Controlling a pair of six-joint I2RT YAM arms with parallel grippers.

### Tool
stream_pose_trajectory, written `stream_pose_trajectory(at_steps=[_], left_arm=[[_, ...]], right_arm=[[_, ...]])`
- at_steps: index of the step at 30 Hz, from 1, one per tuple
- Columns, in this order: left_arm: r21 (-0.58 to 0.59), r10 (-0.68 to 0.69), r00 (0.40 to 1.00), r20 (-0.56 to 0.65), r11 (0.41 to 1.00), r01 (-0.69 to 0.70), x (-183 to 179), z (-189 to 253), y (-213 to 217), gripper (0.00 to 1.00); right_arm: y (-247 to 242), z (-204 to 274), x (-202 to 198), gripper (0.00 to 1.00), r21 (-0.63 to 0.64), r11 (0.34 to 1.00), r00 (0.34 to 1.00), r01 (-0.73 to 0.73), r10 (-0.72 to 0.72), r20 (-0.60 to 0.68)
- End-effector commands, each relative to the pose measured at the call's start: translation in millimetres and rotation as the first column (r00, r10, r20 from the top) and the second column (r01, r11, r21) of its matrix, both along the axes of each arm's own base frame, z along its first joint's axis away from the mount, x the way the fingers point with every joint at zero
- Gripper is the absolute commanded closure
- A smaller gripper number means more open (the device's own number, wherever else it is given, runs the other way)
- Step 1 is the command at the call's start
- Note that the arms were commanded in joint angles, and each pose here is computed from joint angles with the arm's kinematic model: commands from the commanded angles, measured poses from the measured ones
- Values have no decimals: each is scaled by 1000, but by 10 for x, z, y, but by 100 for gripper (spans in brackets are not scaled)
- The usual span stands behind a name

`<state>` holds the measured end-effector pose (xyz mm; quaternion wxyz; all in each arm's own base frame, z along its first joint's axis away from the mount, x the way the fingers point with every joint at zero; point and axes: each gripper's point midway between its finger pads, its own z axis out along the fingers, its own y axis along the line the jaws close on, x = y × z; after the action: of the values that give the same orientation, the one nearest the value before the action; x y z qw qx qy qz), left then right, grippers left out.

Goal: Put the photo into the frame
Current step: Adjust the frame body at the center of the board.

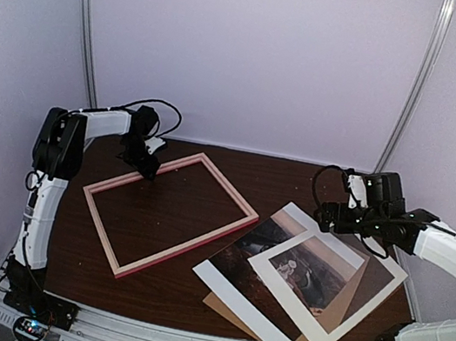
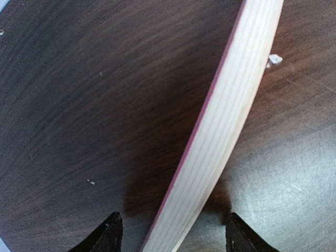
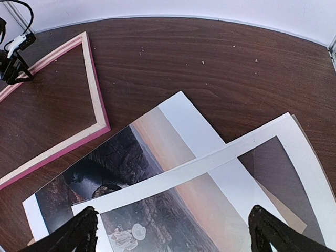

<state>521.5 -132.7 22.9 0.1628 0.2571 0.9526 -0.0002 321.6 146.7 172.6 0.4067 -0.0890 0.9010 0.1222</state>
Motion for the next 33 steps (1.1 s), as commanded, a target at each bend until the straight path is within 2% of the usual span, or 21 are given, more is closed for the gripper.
stream_pose_trajectory(at_steps=[1,5,12,19,28,33], left_arm=[[-17,63,996,-58,998,-64,-168,-65,76,38],[14,156,984,-86,988,-155,-397,-139,226,52],[26,314,942,-115,949,-313,-843,-186,391,63],[-80,405,899,-167,903,-422,-1273,-160,330,67],[-181,450,874,-183,859,-480,-1714,-76,228,69],[-260,455,865,-210,827,-498,-1963,-94,109,69]], right_arm=[[76,-8,30,0,27,1000,1000,-6,6,1],[70,-69,29,0,9,1000,1000,-8,8,-16],[50,-171,4,0,-9,1000,999,-2,2,-44],[12,-223,-10,0,-18,1000,997,25,-26,-70],[-332,-450,-2,0,-177,970,965,167,-197,-173],[-571,-652,43,0,-201,949,926,245,-290,-240]])
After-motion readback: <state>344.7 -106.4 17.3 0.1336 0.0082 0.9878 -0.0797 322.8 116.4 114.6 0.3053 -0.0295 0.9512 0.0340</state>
